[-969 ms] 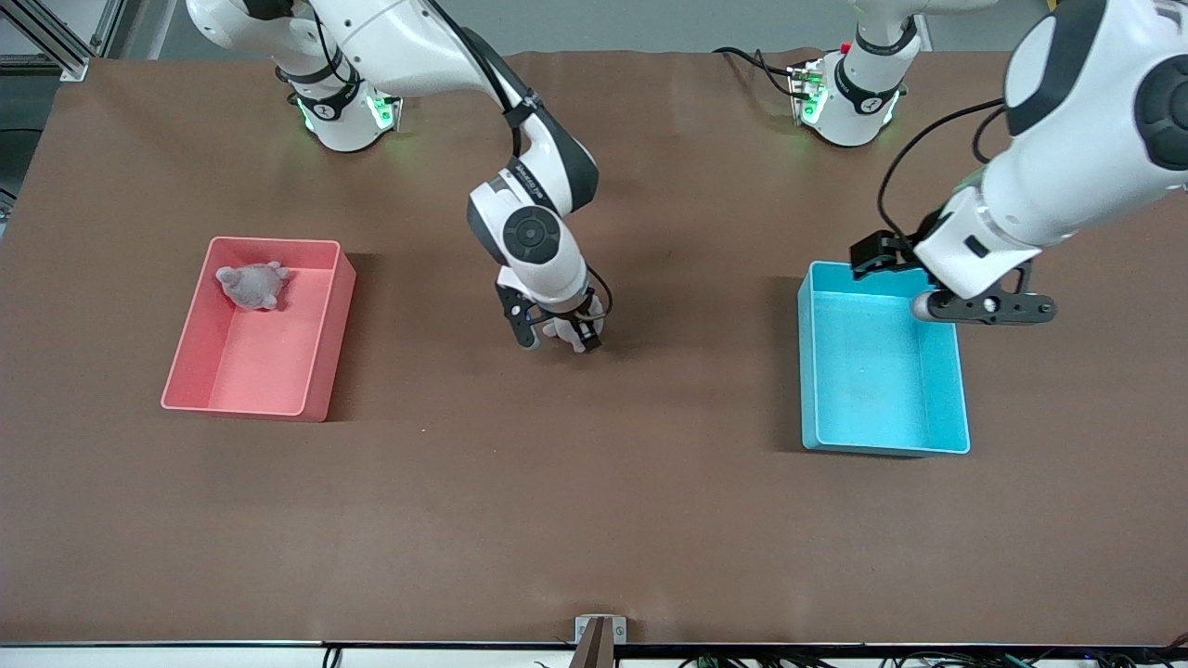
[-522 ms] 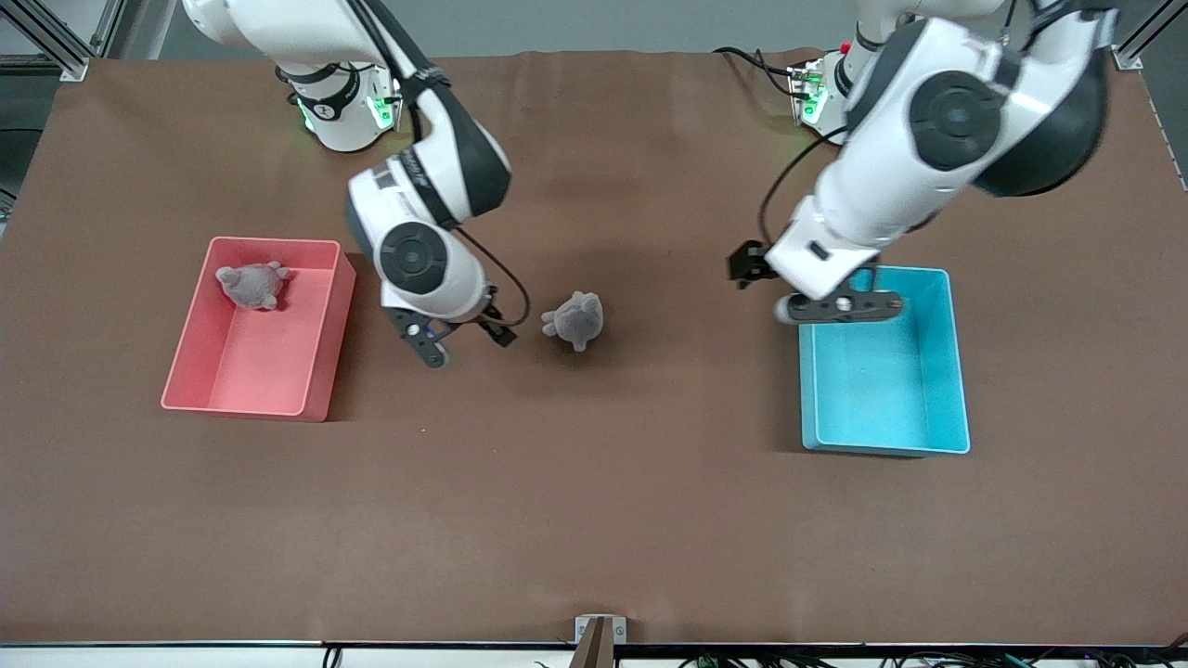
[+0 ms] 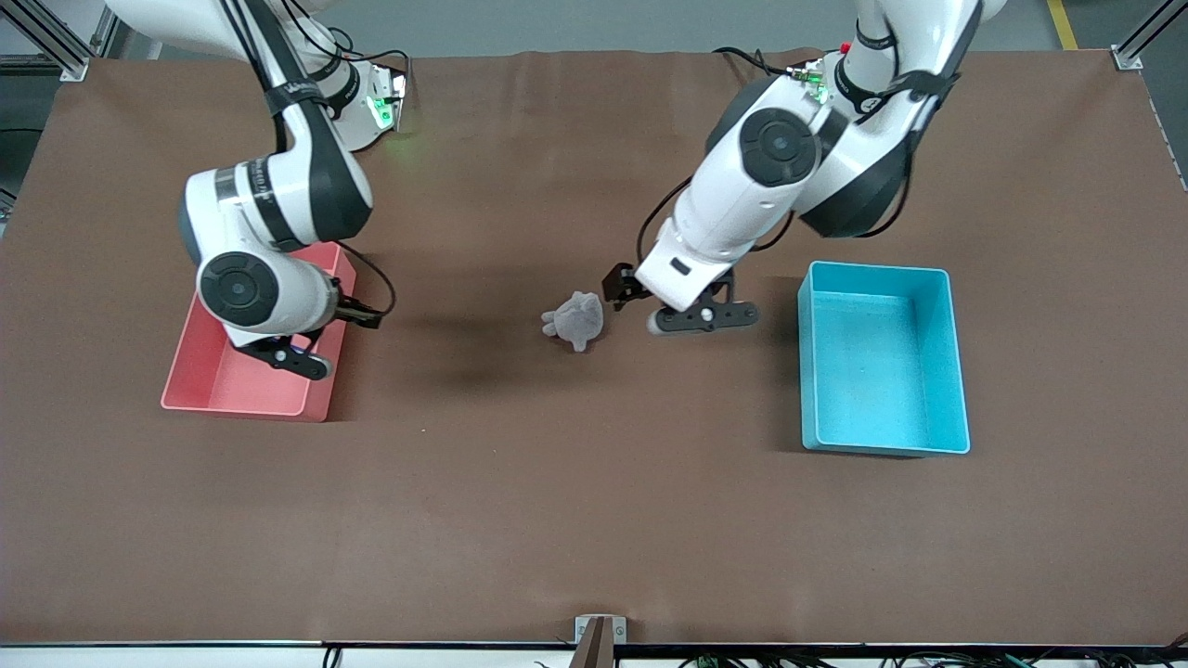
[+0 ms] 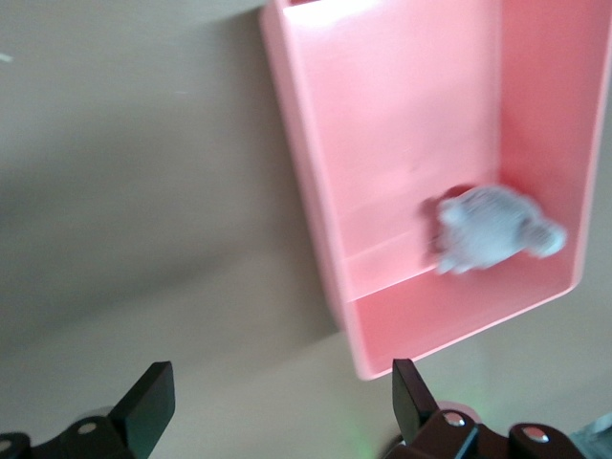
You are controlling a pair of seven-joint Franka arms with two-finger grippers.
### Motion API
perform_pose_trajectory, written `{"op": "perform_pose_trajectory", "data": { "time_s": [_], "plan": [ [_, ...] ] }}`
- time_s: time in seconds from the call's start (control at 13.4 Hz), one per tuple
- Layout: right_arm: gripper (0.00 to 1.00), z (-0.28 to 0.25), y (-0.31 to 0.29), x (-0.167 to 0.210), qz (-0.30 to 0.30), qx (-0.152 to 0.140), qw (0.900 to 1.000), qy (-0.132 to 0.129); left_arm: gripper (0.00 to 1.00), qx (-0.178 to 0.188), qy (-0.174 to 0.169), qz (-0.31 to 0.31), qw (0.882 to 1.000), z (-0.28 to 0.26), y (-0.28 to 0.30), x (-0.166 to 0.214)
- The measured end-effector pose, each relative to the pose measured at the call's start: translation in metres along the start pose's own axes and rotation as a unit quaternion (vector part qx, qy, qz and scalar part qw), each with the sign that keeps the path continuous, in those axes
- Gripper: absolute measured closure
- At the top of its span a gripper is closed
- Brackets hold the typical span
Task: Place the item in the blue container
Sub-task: 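Return the right gripper to the pink box while the left gripper reaches the plush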
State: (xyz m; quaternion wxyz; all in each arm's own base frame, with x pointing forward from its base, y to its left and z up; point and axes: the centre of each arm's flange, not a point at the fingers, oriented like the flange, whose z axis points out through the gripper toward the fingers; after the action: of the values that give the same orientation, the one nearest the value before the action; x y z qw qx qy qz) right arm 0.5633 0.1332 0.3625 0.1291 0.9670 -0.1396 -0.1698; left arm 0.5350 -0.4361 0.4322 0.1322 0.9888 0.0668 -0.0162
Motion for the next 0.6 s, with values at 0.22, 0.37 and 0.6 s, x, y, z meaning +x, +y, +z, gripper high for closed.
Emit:
{"op": "perform_pose_trajectory", "data": {
  "time_s": [0.22,0.37,0.6],
  "plan": [
    [0.00,0.029,0.049,0.025,-0.057,-0.013,0.998,-0.007,0.00,0.007,-0.015,0.011,1.000,0.032,0.010,-0.010],
    [0.00,0.058,0.085,0.042,-0.073,-0.007,0.997,-0.009,0.00,0.014,-0.024,0.010,1.000,0.049,0.008,-0.009],
    [0.00,0.106,0.151,0.059,-0.052,0.016,0.998,-0.028,0.00,0.022,-0.040,0.010,0.999,0.082,0.010,-0.006]
  ]
}}
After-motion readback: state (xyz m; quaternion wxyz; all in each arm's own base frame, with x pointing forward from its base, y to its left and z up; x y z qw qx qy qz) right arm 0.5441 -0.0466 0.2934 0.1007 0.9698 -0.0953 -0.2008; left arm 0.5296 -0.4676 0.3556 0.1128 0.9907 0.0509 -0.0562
